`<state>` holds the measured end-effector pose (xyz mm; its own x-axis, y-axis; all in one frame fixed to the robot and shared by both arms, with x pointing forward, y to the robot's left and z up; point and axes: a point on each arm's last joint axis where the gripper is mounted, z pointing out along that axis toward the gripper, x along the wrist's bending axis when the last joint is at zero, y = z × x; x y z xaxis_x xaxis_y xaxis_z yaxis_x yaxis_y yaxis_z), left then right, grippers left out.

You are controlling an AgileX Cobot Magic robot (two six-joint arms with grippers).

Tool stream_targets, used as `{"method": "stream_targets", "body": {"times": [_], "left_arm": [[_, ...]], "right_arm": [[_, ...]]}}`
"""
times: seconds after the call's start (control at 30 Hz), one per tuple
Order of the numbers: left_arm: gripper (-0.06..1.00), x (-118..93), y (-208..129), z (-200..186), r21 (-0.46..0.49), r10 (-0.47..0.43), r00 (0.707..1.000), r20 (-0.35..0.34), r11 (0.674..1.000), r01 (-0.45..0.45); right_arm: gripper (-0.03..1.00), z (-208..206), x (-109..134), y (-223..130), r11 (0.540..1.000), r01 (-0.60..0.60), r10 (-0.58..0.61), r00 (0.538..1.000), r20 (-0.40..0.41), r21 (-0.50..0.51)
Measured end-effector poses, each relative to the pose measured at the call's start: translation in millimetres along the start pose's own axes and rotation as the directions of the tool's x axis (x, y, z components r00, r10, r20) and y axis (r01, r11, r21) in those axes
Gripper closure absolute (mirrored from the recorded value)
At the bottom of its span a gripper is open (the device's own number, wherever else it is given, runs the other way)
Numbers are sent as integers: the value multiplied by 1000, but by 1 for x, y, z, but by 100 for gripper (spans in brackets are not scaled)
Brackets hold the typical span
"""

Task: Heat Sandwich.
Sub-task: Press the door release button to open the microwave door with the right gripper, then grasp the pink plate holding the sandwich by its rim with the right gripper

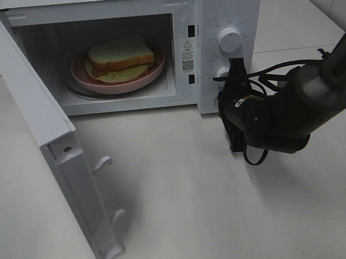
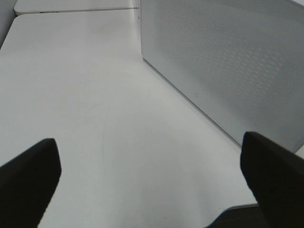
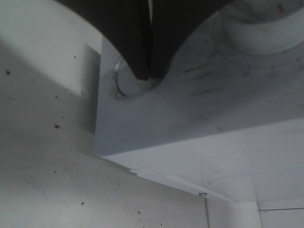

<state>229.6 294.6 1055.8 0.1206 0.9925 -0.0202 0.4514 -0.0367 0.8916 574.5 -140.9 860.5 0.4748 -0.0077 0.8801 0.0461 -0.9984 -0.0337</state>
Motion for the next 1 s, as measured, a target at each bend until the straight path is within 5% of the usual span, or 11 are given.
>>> {"method": "stream_targets", "body": {"times": [0.63,0.8,1.0], "left_arm": [[-3,0,0,0,0,0,1000,0,1000,0],[-3,0,0,0,0,0,1000,0,1000,0],[-3,0,0,0,0,0,1000,0,1000,0]], "right_arm": [[96,-57,18,6,971,195,-210,972,105,142],[96,-72,27,2,927,297,-332,934,130,228],[96,-93,33,-2,797,471,-549,826,127,378]]}}
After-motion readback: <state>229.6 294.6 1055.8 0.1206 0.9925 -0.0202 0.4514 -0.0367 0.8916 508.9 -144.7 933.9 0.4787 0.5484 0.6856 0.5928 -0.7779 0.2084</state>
